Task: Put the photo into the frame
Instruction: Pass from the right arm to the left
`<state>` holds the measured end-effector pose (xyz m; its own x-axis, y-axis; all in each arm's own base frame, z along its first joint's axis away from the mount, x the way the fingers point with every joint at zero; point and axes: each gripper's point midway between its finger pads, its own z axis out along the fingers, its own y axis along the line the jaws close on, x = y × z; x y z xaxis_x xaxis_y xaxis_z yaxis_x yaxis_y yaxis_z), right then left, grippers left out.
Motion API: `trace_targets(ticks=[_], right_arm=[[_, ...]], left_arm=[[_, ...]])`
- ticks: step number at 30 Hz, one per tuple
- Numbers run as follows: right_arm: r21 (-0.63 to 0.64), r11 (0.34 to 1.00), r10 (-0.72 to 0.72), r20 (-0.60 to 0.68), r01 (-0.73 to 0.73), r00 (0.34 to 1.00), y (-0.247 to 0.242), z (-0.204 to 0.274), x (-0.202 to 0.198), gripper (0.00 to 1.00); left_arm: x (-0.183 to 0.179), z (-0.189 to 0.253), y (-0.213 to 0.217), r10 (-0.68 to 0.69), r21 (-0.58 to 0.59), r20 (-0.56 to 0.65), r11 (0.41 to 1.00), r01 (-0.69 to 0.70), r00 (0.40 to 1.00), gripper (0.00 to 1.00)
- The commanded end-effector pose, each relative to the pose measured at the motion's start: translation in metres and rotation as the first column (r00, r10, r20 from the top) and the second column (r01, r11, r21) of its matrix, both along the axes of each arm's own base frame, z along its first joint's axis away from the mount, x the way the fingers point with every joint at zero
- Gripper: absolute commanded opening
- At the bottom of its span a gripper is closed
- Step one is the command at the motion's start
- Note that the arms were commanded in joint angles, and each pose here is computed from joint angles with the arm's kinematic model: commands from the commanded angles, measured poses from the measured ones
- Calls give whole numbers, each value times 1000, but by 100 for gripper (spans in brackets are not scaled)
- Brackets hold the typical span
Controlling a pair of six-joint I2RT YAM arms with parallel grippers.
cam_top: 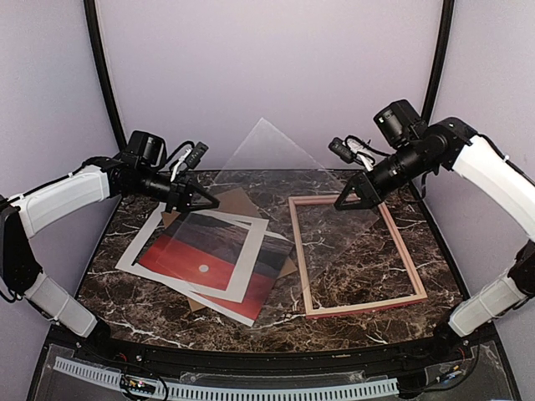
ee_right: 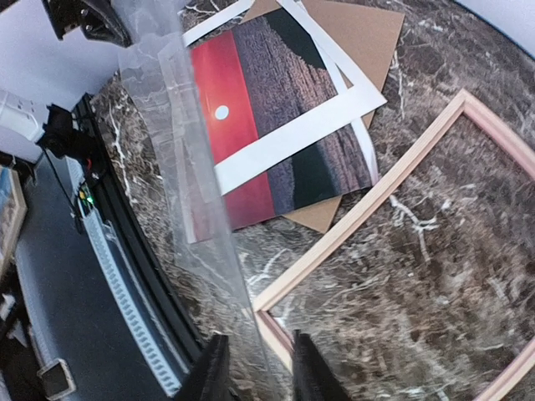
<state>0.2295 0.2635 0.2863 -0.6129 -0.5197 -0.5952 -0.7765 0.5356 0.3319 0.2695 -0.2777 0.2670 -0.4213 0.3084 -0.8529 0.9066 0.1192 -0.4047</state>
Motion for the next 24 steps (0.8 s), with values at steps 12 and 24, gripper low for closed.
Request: trace_targets(ticks=[12,24], right_arm=[[-48,726,-683,63,685,728,-138,-26,108,80],[-356,393,-882,116,848,458,-250,-156,126,78]], left_arm=[[8,55,13,307,-99,-232,936,-337,923,0],[14,116,31,454,-164,-270,847,-506,849,0]])
